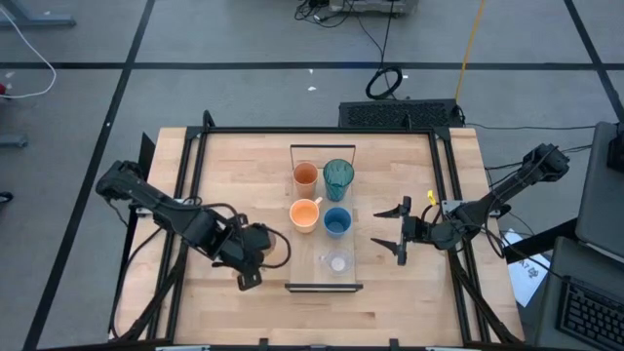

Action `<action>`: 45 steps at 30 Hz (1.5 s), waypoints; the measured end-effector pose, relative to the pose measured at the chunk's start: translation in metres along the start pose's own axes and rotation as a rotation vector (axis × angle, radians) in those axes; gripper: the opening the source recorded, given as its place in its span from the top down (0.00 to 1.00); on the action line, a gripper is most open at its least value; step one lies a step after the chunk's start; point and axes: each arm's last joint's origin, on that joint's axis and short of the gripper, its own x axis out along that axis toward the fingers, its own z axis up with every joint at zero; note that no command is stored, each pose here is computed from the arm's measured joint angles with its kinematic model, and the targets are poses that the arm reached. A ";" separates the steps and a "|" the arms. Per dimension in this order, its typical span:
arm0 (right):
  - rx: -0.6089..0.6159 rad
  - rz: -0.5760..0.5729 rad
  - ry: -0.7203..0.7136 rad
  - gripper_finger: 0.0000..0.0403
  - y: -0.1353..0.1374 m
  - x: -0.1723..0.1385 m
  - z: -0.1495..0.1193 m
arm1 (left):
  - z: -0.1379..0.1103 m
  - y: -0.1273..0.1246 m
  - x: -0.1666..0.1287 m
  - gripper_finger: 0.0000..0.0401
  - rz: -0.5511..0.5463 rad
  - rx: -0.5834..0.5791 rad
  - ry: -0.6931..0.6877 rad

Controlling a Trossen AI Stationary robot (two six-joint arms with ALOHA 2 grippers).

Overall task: Stack small to large cups/mugs on shelf
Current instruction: Put the brown mug on the shelf

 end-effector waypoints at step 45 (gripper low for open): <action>-0.019 0.000 0.000 0.23 0.000 0.000 0.000 | 0.083 -0.045 0.040 0.96 -0.055 0.300 0.076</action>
